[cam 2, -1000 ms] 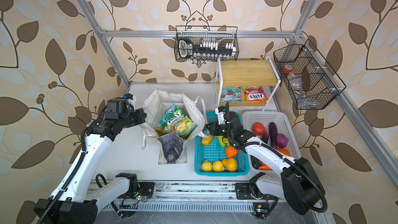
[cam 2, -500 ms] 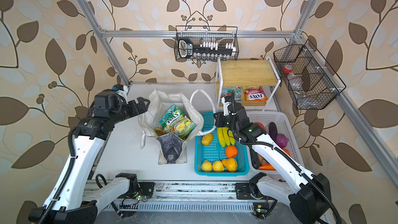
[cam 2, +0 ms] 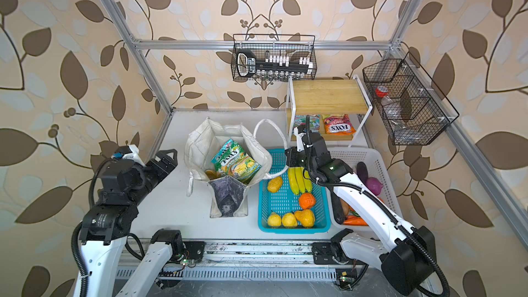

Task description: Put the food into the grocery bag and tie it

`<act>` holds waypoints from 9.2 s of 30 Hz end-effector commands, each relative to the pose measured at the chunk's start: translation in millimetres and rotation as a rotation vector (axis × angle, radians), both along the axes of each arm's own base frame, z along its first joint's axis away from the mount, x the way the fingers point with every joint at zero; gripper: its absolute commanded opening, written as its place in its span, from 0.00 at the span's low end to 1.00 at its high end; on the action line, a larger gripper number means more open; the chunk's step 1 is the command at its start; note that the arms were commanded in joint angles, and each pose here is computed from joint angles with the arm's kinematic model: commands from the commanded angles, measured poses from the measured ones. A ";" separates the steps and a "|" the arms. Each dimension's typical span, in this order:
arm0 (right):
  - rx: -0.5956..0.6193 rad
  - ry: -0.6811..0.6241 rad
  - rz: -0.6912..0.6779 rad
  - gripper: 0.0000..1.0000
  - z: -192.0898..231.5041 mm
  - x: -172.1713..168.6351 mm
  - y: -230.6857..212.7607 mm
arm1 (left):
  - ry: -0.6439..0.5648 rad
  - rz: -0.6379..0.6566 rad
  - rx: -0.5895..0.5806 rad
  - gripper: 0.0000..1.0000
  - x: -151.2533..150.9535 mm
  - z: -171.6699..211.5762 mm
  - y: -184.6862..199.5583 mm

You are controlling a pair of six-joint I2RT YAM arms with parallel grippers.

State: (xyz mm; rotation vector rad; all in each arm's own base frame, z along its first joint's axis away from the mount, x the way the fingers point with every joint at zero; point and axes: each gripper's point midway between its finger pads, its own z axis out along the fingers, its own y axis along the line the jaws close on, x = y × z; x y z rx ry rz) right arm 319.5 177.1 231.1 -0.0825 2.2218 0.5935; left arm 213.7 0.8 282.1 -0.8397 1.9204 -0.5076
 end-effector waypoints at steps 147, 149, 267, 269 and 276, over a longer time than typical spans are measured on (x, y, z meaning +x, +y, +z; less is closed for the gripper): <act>0.303 -0.739 0.877 0.00 113.5 -49.8 255.5 | 0.299 -0.714 0.499 0.99 114.9 98.9 -144.9; 0.298 -0.738 0.884 0.00 113.2 -51.4 257.3 | 0.332 -0.663 0.532 0.99 110.6 96.4 -131.1; 0.188 -0.789 0.828 0.00 102.3 -57.5 257.8 | 0.266 -0.756 0.290 0.00 134.1 103.8 -184.2; 0.184 -0.798 0.837 0.00 103.4 -55.1 261.8 | 0.269 -0.779 0.265 0.01 141.9 98.7 -195.0; 0.190 -0.806 0.829 0.00 99.8 -40.1 270.0 | 0.292 -0.801 0.261 0.06 155.7 83.6 -210.6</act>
